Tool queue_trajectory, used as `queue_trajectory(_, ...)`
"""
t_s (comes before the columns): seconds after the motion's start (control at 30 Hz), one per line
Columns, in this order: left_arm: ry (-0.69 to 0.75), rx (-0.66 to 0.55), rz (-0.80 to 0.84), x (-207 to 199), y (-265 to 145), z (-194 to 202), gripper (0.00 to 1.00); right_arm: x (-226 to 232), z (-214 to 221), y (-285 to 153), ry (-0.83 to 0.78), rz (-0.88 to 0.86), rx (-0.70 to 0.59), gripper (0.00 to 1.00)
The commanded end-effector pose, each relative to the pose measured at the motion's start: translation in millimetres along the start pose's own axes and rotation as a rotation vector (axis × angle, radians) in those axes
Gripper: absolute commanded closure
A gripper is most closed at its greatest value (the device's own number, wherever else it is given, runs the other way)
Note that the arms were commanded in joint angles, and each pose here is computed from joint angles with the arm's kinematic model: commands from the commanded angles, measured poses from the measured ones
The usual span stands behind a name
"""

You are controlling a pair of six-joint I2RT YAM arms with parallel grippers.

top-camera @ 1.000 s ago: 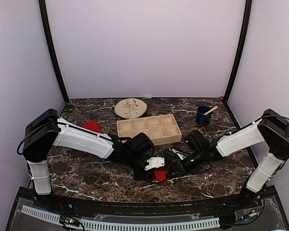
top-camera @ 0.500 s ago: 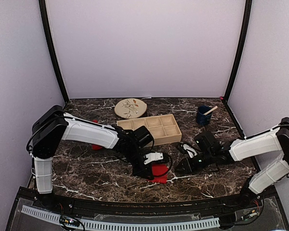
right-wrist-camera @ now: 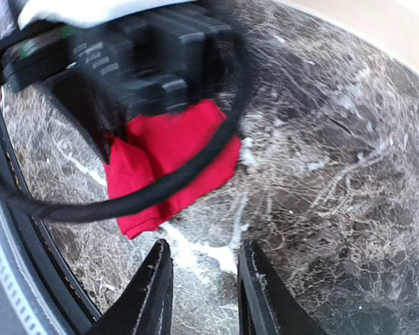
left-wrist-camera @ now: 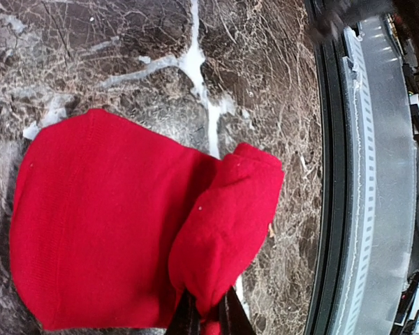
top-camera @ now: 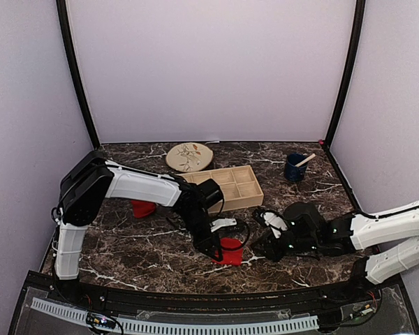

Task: Roll the socks
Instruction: Roll the sock at the center of the board.

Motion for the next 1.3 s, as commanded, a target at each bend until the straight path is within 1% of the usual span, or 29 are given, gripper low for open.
queue_trajectory(0.0, -0.093, 0.067, 0.065, -0.6, 4.5, 17.4, 1.0, 12.4, -0.4, -2.8, -0.131, 0.059, -0.075, 0.69)
queue_trajectory(0.13, -0.113, 0.056, 0.092, 1.7, 2.3, 18.7, 1.0, 27.8, 5.0, 0.0, -0.211, 0.044, -0.068, 0.65)
queue_trajectory(0.53, -0.133, 0.046, 0.134, 5.2, 3.0, 19.0, 1.0, 66.9, 15.0, 28.6, -0.405, 0.024, 0.022, 0.6)
queue_trajectory(1.0, -0.138, 0.04, 0.15, 6.3, 2.8, 18.9, 1.0, 74.9, 17.2, 43.4, -0.468, 0.003, 0.058, 0.59)
queue_trajectory(1.27, -0.14, 0.04, 0.155, 6.2, 3.3, 19.5, 1.0, 73.4, 20.5, 51.8, -0.49, 0.014, 0.078, 0.61)
Point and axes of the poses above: each gripper's point midway between its finger pads, its own y axis out along the fingers, its own x axis along the line the jaws close on, z = x × y, the point moved 7 cm from there along -y, back along the fingers, and after that the axes turned 8 degrees about y, right-handed, at the moved point
